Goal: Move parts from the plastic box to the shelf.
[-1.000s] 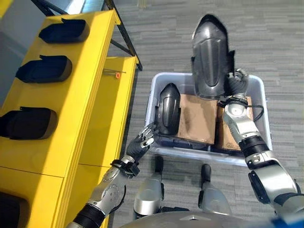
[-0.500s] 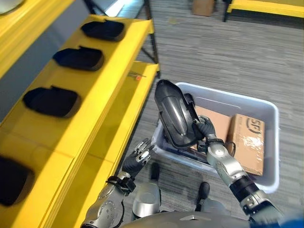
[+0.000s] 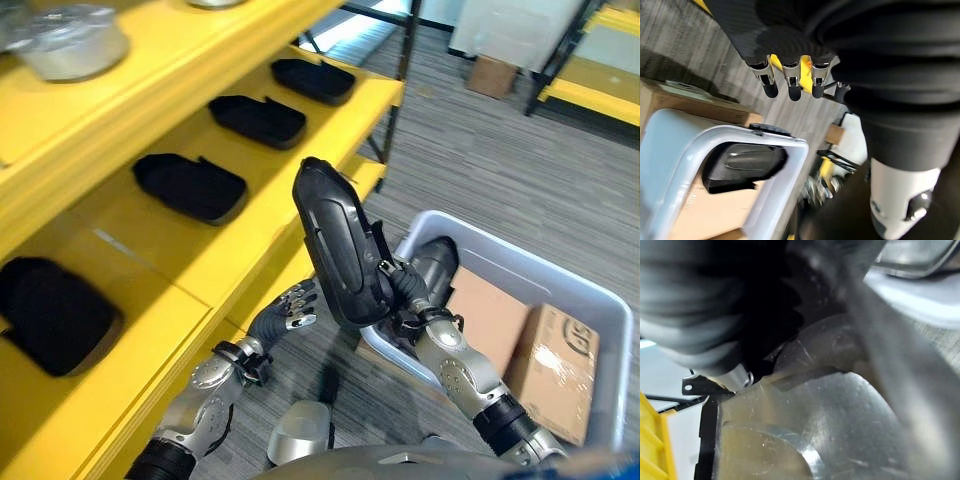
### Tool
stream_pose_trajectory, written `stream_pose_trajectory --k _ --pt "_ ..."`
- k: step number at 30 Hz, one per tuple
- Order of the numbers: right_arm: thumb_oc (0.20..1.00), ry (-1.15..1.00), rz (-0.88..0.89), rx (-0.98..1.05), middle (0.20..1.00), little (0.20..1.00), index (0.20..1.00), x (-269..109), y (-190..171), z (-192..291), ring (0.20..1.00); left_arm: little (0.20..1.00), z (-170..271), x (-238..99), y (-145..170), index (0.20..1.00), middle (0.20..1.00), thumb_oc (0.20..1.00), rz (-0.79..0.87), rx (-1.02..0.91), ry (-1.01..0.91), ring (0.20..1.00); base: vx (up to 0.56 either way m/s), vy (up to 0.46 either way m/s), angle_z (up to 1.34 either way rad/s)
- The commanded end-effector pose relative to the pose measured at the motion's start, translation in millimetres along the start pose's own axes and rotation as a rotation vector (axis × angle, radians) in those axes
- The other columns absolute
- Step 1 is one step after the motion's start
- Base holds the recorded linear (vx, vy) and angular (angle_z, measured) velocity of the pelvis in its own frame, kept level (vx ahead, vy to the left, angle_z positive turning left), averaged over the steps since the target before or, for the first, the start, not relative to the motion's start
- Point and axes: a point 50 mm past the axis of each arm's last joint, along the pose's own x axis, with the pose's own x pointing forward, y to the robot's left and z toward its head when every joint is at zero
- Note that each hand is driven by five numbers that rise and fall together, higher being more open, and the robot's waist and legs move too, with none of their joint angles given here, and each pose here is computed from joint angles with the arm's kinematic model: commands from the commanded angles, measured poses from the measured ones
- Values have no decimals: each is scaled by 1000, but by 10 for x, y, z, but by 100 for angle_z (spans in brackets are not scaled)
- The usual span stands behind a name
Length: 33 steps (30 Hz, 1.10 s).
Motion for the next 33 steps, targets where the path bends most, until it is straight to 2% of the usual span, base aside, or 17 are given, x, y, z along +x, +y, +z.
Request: stream_pose_trajectory --k 1,7,14,23,26,28,33 --pt "200 -171 56 87 200 200 200 109 185 436 200 1000 -8 27 -112 1000 1000 1000 -20 -7 2 1000 69 4 97" --pt "200 -138 92 62 200 200 200 92 207 417 200 1000 -125 -26 -151 1000 1000 1000 31 -43 8 1000 12 -50 33" --pt "200 -92 82 75 200 200 200 56 182 320 200 1000 -338 -174 -197 1000 1000 1000 6 -88 40 1000 -32 -80 19" --pt "200 -78 65 56 200 200 200 -28 10 255 200 1000 -336 -115 -254 1000 1000 1000 -24 -96 29 1000 -66 28 56" --pt "200 -88 81 51 200 200 200 -26 -32 295 200 1000 -288 -133 -220 1000 1000 1000 24 -94 -17 1000 -140 171 3" --pt "200 -126 91 30 200 200 200 -44 -21 380 200 1000 -209 -171 -138 1000 1000 1000 60 -195 -122 1000 -202 443 -4" --pt "200 -115 86 -26 200 200 200 -58 -79 420 200 1000 -157 -209 -82 1000 1000 1000 74 -174 -157 1000 -159 445 28"
